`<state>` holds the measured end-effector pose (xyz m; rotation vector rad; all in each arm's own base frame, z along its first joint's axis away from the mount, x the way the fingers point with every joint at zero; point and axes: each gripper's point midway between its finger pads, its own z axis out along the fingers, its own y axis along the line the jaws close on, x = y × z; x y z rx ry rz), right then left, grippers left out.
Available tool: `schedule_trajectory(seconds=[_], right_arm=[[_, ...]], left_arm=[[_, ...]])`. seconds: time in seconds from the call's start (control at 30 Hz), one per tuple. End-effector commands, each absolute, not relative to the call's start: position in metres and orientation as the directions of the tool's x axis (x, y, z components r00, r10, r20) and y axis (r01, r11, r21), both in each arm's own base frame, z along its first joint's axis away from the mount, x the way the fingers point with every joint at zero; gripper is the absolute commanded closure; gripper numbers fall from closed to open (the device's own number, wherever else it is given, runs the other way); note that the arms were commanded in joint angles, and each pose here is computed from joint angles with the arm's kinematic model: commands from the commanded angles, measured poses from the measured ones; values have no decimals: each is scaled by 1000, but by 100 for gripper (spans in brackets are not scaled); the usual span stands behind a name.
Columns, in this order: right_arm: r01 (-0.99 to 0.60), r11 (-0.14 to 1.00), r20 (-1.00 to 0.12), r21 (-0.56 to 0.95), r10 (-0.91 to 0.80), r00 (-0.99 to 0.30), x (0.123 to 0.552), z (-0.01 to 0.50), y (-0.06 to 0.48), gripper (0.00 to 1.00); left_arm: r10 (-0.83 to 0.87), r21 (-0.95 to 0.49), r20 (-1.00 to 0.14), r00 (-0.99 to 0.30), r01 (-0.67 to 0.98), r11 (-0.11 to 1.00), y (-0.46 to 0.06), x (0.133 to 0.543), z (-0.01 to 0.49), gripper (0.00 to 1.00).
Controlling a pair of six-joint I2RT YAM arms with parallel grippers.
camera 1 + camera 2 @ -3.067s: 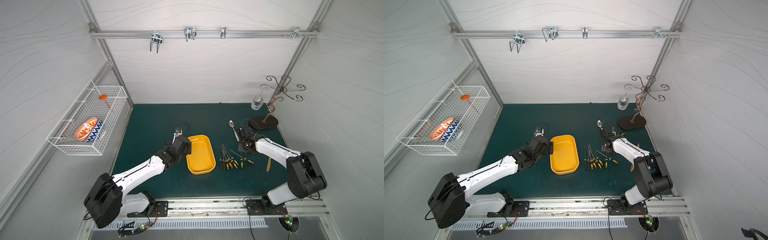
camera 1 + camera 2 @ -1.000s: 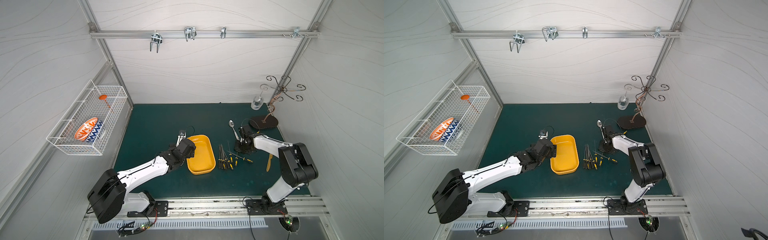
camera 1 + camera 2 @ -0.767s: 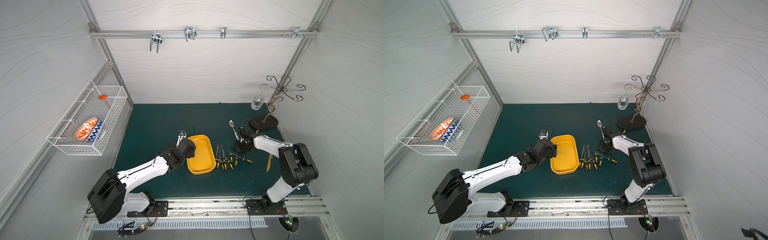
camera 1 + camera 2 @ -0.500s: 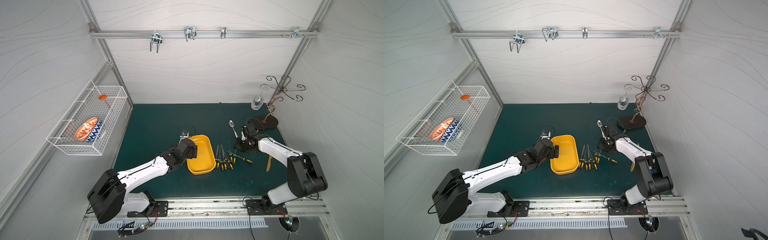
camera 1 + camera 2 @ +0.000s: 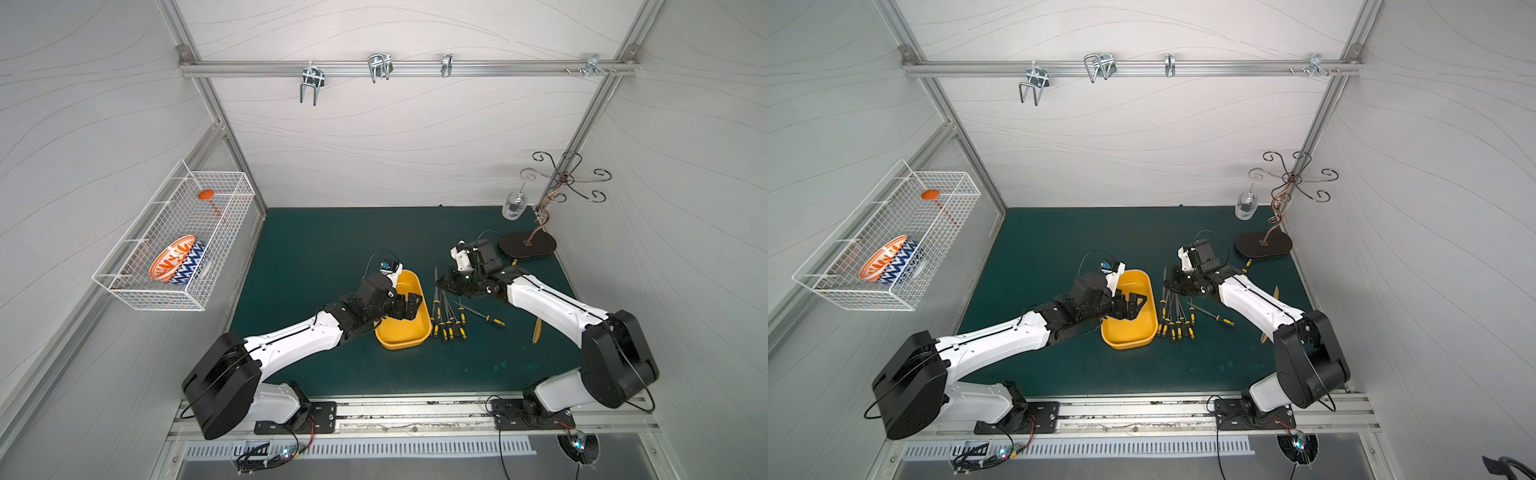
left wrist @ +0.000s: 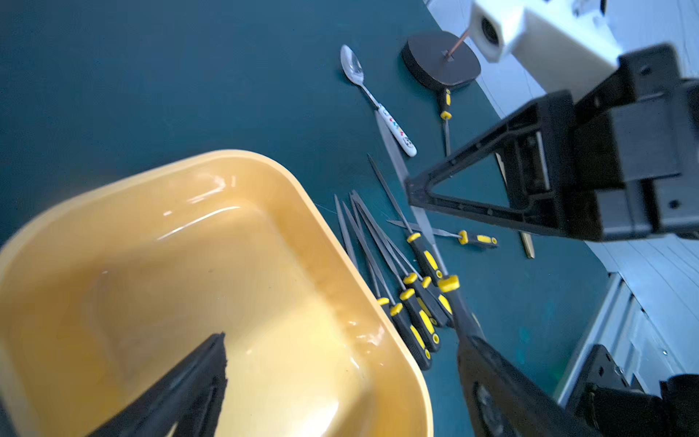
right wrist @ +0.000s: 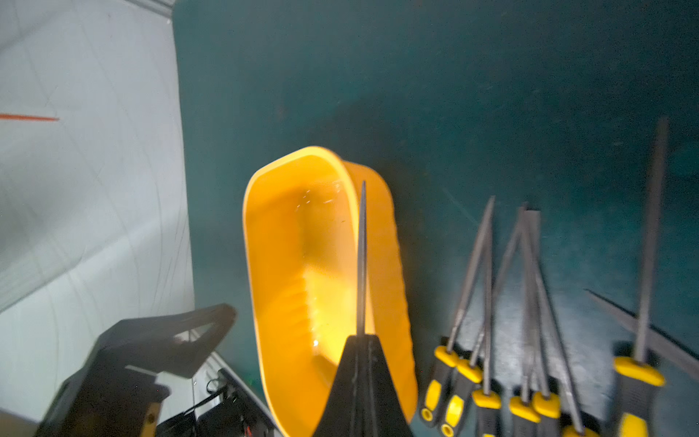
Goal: Put the file tool into the storage box
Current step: Place the file tool in the storage box.
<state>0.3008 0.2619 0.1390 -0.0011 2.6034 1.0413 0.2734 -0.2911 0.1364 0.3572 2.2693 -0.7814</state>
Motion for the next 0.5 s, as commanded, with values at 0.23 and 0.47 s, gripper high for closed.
schedule_trajectory(seconds=[0.23,0.47], right_arm=[[-210,677,-333,706,55,-941,293,157,301,100],[-230,675,-333,701,24,-942,288,155,308,100]], left_arm=[[59,-485,-709,-703,546,683,-332,269,157,3],[62,-496,-708,-704,558,665,-339,270,162,8]])
